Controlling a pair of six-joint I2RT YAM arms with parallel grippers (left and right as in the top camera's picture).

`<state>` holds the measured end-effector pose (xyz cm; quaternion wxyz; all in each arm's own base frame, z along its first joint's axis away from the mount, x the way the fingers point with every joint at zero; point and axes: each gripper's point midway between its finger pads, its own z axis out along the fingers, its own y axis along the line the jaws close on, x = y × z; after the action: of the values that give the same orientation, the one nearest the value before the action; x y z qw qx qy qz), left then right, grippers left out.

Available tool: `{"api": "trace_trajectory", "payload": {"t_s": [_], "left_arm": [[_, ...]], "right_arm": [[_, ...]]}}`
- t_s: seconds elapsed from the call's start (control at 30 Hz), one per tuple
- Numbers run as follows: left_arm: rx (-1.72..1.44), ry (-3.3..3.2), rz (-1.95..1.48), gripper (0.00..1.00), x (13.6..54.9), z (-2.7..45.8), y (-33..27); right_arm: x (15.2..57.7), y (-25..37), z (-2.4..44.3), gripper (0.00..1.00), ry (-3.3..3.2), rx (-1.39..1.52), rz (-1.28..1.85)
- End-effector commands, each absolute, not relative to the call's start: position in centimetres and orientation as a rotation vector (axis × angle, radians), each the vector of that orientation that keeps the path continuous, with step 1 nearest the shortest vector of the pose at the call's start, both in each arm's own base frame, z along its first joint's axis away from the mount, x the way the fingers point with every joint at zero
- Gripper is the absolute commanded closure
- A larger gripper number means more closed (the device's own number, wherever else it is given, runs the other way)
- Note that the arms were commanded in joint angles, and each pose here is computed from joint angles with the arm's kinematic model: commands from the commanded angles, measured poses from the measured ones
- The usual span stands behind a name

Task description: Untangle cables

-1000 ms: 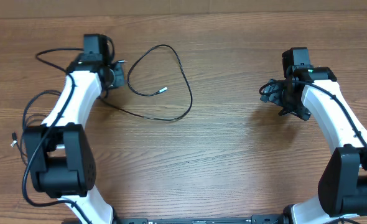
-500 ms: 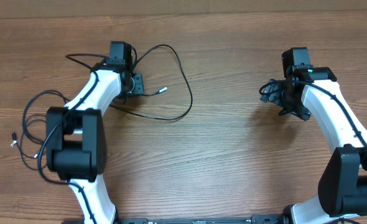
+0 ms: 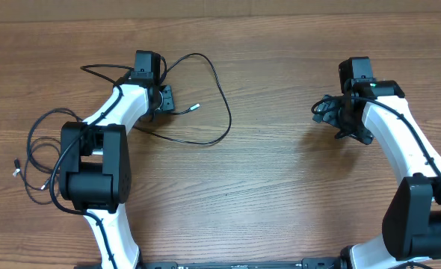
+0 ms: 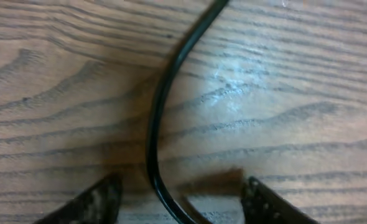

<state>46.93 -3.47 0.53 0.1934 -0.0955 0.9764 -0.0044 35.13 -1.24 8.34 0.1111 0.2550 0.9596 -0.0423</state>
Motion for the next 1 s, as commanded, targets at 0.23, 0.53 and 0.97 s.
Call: {"api": "trace_trajectory", "payload": {"t_s": [0.23, 0.53, 0.97], "left_arm": [[-0.314, 2.708, 0.009, 0.53, 47.9, -0.3, -2.8], [-0.329, 2.723, -0.005, 0.86, 47.5, -0.5, -3.2], [-0.306, 3.084, -0.525, 0.96, 39.0, -1.4, -10.0]], "right_arm": [[35.0, -1.4, 8.1, 0.00, 2.823, 0.746, -0.148], [35.0, -1.4, 8.1, 0.00, 2.823, 0.746, -0.148], [35.0, -1.4, 8.1, 0.00, 2.823, 0.746, -0.148]]}}
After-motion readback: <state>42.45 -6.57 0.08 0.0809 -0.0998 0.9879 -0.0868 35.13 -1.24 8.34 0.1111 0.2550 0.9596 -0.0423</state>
